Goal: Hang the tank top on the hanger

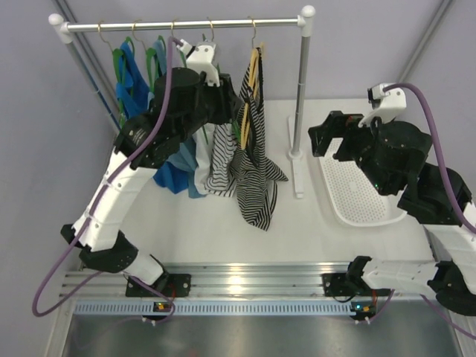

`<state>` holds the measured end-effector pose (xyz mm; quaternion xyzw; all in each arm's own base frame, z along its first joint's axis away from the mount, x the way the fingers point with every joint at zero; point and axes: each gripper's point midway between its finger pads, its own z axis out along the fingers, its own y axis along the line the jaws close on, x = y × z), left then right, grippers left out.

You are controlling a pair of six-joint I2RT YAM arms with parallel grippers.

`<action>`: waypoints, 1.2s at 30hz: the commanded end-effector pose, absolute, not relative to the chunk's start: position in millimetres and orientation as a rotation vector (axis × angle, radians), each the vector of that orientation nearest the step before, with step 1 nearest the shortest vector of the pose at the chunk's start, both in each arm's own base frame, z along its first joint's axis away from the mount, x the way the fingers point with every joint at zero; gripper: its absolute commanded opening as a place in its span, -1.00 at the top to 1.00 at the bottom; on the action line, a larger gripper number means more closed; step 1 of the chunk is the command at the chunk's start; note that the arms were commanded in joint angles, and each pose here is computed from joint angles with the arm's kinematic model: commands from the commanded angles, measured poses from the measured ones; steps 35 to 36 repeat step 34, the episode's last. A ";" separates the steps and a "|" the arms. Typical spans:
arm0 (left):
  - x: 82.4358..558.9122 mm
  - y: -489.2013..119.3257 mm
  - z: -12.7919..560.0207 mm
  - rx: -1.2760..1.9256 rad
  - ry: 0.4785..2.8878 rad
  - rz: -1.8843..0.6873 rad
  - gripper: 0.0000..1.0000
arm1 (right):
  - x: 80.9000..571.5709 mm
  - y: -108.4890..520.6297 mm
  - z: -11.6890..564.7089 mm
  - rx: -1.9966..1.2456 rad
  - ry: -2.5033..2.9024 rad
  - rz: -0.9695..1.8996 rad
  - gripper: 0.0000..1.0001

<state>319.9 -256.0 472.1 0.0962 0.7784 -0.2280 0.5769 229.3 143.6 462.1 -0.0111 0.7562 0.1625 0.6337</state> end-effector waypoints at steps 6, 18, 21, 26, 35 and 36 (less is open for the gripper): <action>271.6 -235.3 488.9 0.287 1.714 -0.664 0.03 | 224.0 166.1 447.4 -0.112 1.715 0.486 -0.99; 204.4 -179.3 415.8 0.343 1.719 -0.660 0.03 | 210.1 152.8 338.5 -0.081 1.827 0.473 -0.99; 195.3 -172.9 389.2 0.348 1.739 -0.664 0.03 | 204.9 147.8 319.8 -0.053 1.848 0.484 -0.99; 191.9 -174.0 353.9 0.354 1.786 -0.672 0.02 | 204.0 145.0 300.9 -0.035 1.882 0.466 -0.99; 191.7 -175.4 346.3 0.368 1.795 -0.670 0.04 | 207.2 147.5 293.0 -0.041 1.901 0.443 -1.00; 191.7 -175.4 346.3 0.368 1.795 -0.670 0.04 | 207.2 147.5 293.0 -0.041 1.901 0.443 -1.00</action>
